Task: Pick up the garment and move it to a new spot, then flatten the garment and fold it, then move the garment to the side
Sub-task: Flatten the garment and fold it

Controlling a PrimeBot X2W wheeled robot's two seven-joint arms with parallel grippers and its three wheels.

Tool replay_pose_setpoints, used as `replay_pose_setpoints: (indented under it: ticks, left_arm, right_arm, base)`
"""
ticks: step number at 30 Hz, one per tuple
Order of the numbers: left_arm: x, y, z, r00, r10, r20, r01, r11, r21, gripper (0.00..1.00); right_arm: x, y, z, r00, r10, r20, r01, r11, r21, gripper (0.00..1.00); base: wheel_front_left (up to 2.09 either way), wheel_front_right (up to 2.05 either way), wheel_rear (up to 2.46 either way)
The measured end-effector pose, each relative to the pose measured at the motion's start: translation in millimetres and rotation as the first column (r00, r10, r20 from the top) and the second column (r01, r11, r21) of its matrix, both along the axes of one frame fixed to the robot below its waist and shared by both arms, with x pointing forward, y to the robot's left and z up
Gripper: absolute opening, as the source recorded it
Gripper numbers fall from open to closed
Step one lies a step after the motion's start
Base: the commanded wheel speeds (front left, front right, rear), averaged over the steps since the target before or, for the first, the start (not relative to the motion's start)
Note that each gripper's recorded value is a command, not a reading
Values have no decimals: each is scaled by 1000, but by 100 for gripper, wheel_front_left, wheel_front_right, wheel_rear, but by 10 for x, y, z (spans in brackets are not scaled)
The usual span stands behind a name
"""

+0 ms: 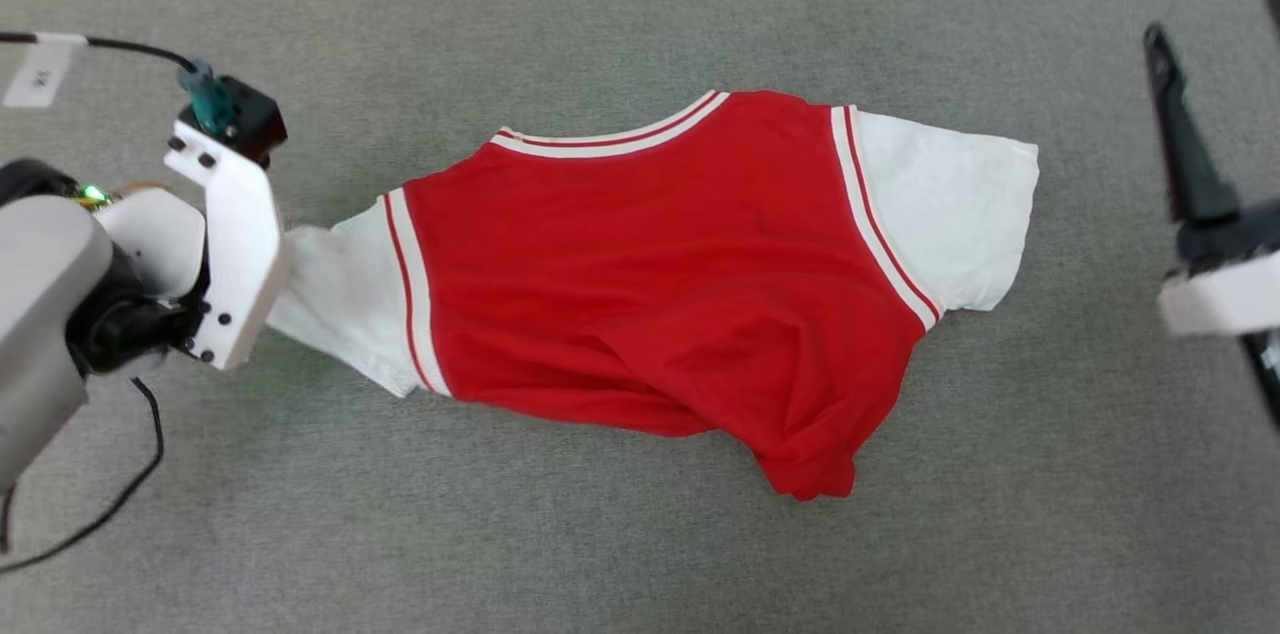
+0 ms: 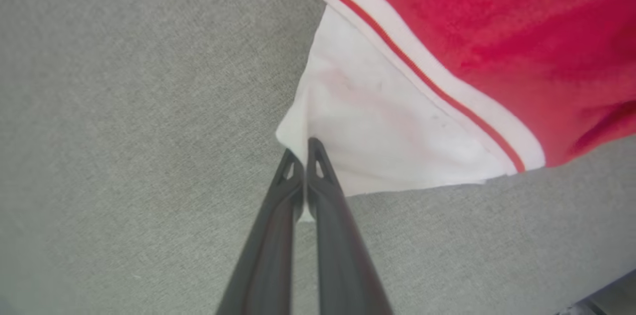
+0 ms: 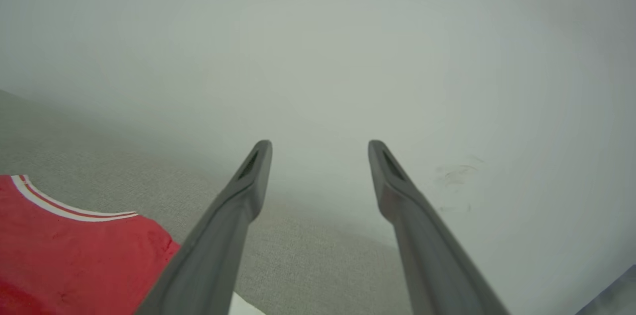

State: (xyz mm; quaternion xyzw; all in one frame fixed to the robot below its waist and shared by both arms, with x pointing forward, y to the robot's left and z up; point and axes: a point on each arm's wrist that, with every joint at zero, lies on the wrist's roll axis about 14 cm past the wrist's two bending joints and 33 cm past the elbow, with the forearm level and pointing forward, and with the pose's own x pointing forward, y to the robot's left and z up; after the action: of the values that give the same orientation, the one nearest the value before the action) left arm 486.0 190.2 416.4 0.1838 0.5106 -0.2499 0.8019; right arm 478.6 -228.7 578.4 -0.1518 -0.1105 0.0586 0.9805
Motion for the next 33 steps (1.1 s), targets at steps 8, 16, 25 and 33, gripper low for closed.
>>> replay_pose_setpoints:
  ticks: [8,16,25,33]
  left_arm:
    - [-4,-120,303,991,-68,114,74,996,-49,0]
    - [2,-236,254,985,-112,134,122,991,-64,0]
    - [135,-234,111,983,-122,139,132,989,-66,0]
    - [194,-176,-97,987,-112,114,120,990,-69,0]
  right_arm:
    - [351,-67,-115,941,4,-338,-65,984,-169,100]
    - [412,-200,-747,615,-83,-784,-129,971,-203,100]
    - [445,-335,-1363,235,-127,-964,-83,985,-150,100]
    - [449,-120,-2048,78,-87,-993,-93,991,-94,100]
  base:
    - [0,0,0]
    - [0,0,0]
    - [0,0,0]
    - [0,0,0]
